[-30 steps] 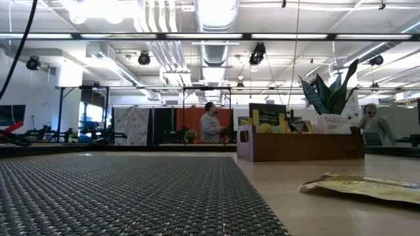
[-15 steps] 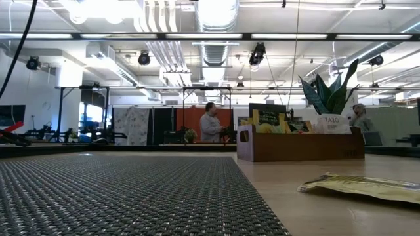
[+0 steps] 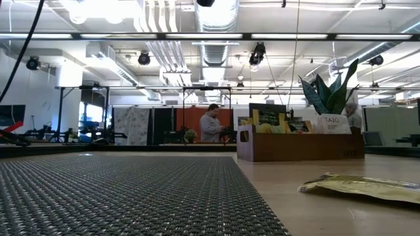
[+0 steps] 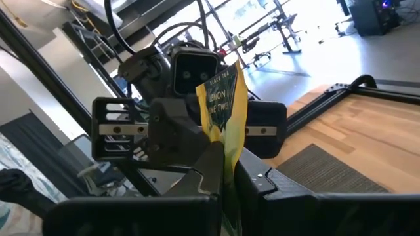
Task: Pick & Place Tea
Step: Put the yellow tea bag into the middle section of the wooden organizer
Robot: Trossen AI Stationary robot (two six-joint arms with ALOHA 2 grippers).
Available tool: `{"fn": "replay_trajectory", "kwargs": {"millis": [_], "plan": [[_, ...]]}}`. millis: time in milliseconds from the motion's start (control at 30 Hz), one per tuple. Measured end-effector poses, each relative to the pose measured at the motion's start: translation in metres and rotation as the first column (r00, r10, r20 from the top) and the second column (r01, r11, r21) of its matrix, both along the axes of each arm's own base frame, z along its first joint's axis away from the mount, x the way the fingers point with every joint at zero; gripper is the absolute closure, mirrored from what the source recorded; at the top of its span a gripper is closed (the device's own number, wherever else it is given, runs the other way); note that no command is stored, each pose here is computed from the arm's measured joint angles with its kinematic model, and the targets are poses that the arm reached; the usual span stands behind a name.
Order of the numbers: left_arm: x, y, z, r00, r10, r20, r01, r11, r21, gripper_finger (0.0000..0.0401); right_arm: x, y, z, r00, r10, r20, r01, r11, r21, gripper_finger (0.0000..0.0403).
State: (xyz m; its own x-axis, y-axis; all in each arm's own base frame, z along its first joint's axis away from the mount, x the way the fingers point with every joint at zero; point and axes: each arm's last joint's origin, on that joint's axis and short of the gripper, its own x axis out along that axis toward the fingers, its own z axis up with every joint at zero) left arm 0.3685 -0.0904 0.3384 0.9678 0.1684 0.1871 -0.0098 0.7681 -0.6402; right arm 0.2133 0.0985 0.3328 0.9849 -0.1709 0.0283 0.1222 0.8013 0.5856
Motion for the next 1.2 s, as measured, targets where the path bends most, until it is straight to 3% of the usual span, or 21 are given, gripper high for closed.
{"fn": "replay_trajectory", "kwargs": {"millis": [267, 500, 700, 867, 1000, 1200], "plan": [[0.001, 0.001, -0.001, 1.0, 0.002, -0.012, -0.002, 1.0, 0.021, 0.0391, 0.0, 0.0, -0.001, 1.0, 0.0, -0.006, 0.0, 1.0, -0.007, 0.039], [0.001, 0.001, -0.001, 1.0, 0.009, -0.022, -0.008, 0.999, 0.054, 0.04, 0.0, 0.0, -0.002, 1.0, 0.003, -0.025, -0.004, 0.999, -0.038, 0.0382], [0.002, 0.002, -0.006, 0.997, 0.017, -0.074, -0.011, 0.997, 0.076, 0.04, -0.003, -0.001, -0.007, 0.99, 0.008, -0.139, -0.021, 0.995, -0.094, 0.0308], [0.002, 0.001, -0.015, 0.982, 0.03, -0.185, -0.002, 0.989, 0.149, 0.04, -0.011, -0.005, -0.005, 0.972, 0.002, -0.234, -0.035, 0.99, -0.14, 0.0241], [0.002, 0.001, -0.027, 0.952, 0.045, -0.303, 0.025, 0.974, 0.224, 0.0401, -0.019, -0.012, 0.003, 0.934, 0.046, -0.355, -0.107, 0.982, -0.154, 0.0213], [0.002, 0.0, -0.032, 0.932, 0.073, -0.356, 0.058, 0.937, 0.344, 0.0401, -0.025, -0.021, 0.011, 0.801, 0.026, -0.599, -0.209, 0.948, -0.239, 0.0207]]}}
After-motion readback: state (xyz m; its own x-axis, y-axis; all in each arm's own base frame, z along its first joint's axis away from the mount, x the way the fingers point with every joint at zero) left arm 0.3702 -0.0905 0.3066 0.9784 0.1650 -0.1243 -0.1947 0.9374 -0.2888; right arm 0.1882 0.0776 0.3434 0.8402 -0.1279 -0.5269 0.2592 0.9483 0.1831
